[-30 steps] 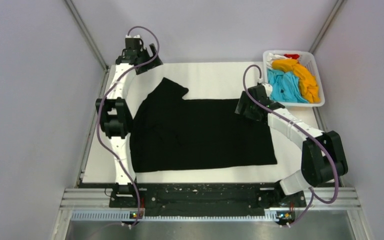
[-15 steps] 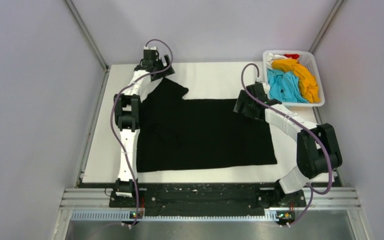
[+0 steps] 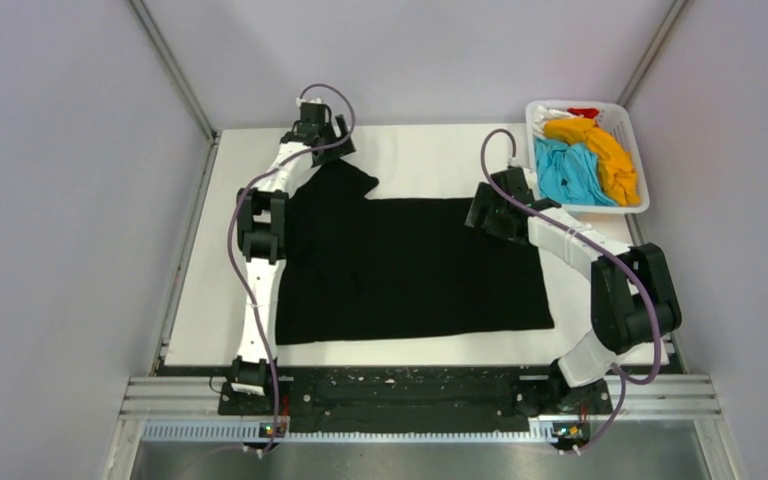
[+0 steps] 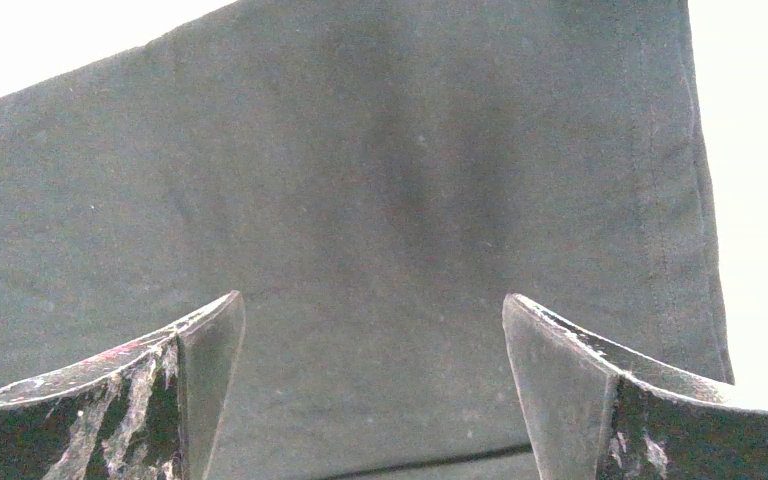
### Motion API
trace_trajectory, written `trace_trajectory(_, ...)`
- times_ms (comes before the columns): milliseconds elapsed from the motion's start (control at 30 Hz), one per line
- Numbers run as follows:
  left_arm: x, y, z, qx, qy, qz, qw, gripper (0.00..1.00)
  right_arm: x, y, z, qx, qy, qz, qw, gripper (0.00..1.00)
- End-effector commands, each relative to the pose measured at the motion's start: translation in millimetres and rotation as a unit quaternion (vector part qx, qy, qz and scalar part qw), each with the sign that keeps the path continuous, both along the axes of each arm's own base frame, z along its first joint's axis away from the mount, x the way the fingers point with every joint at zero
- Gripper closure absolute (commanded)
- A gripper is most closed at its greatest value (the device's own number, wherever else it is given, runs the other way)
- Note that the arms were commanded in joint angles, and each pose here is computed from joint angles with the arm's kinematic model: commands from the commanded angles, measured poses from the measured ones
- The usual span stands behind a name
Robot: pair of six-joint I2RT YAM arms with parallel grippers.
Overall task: Fold and stack the t-shirts
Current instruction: Grab the side of the flattened tshirt furthest away from the robot with both arms
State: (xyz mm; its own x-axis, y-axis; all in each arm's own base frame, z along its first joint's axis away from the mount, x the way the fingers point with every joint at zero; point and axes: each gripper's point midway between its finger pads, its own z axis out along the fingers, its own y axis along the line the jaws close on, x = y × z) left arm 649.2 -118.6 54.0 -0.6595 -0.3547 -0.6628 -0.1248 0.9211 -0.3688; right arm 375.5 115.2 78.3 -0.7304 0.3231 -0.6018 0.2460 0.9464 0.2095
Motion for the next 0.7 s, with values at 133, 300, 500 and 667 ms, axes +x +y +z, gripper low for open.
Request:
trace_trajectory(133,-24,-3,-8,0.03,0.052,0.011,0.998,0.29,1,-3,9,0.011,-0.021,-0.007,1.0,0.01)
trace_trajectory(300,-36,11,-14,0.078,0.076,0.029,0.994,0.41,-3,-6,8,0.006,-0.021,-0.008,1.0,0.01)
trace_trajectory(500,-57,17,-24,0.128,0.116,0.018,0.985,0.51,-7,-9,5,0.003,-0.018,-0.012,1.0,0.01)
trace_trajectory(667,-64,23,-34,0.145,0.135,0.017,0.98,0.7,-6,-10,4,-0.001,-0.021,-0.015,1.0,0.01)
